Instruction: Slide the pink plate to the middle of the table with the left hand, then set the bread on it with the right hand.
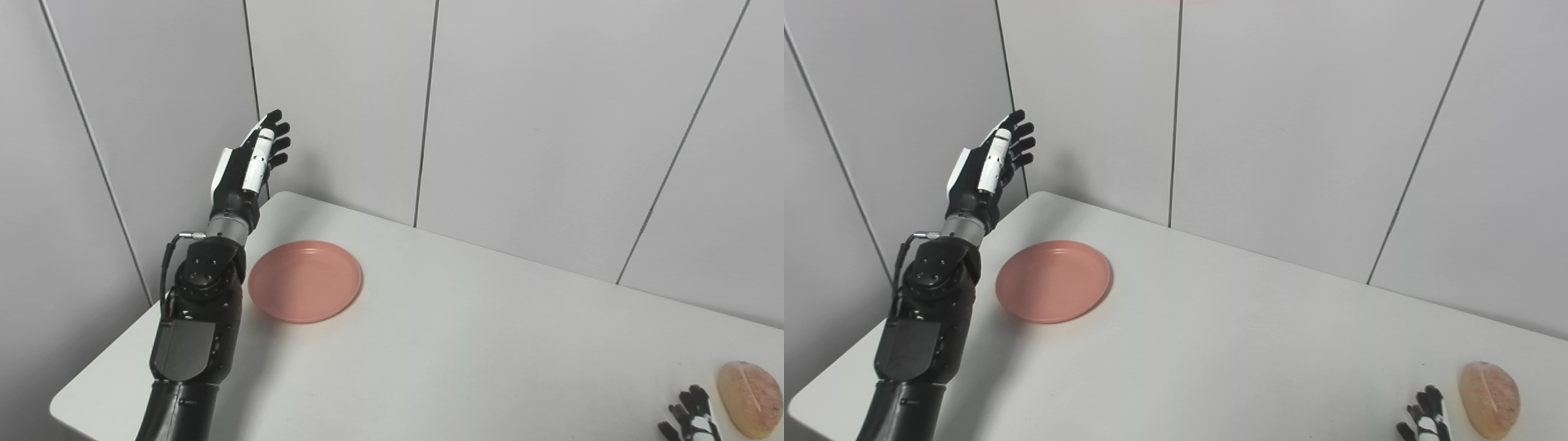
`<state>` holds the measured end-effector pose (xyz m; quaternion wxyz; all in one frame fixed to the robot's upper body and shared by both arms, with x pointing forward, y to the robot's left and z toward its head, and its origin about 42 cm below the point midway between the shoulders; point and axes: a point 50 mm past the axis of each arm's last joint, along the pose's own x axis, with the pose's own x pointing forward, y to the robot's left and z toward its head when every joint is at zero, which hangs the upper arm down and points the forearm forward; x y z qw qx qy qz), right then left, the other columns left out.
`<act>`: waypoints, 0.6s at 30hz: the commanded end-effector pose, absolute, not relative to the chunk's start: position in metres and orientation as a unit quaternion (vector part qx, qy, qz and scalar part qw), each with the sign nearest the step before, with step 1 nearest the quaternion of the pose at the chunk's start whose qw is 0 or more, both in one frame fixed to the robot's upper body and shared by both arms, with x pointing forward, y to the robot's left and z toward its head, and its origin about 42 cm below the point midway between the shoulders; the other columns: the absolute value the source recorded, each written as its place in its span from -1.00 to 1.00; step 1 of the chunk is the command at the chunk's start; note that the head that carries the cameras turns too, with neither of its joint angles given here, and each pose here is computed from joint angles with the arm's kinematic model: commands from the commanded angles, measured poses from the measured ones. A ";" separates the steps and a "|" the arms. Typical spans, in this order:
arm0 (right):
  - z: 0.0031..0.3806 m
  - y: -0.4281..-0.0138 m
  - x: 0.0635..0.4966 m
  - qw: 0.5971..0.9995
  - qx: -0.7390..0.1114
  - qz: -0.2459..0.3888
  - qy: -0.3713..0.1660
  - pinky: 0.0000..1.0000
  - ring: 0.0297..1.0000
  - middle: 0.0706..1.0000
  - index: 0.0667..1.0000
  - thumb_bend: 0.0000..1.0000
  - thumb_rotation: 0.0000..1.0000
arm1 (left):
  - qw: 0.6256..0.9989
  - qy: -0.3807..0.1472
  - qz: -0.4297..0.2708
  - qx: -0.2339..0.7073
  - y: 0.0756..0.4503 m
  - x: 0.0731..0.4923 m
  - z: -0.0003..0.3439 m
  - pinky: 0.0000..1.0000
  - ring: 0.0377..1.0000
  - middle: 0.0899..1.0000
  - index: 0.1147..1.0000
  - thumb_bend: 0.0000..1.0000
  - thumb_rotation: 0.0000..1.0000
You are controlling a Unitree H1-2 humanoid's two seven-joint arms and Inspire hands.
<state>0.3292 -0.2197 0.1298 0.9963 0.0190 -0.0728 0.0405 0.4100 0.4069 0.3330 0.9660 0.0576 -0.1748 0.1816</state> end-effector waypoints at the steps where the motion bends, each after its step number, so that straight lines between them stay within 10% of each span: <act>1: 0.134 -0.221 0.333 0.995 0.017 0.044 -0.083 1.00 1.00 1.00 1.00 -0.72 1.00 | 0.954 -0.219 0.193 0.065 0.418 0.410 0.367 0.78 0.75 0.75 0.72 -0.27 1.00; 18: 0.136 -0.223 0.330 0.995 0.015 0.042 -0.085 1.00 1.00 1.00 1.00 -0.72 1.00 | 0.967 -0.160 0.199 0.014 0.473 0.404 0.343 0.80 0.77 0.75 0.72 -0.34 1.00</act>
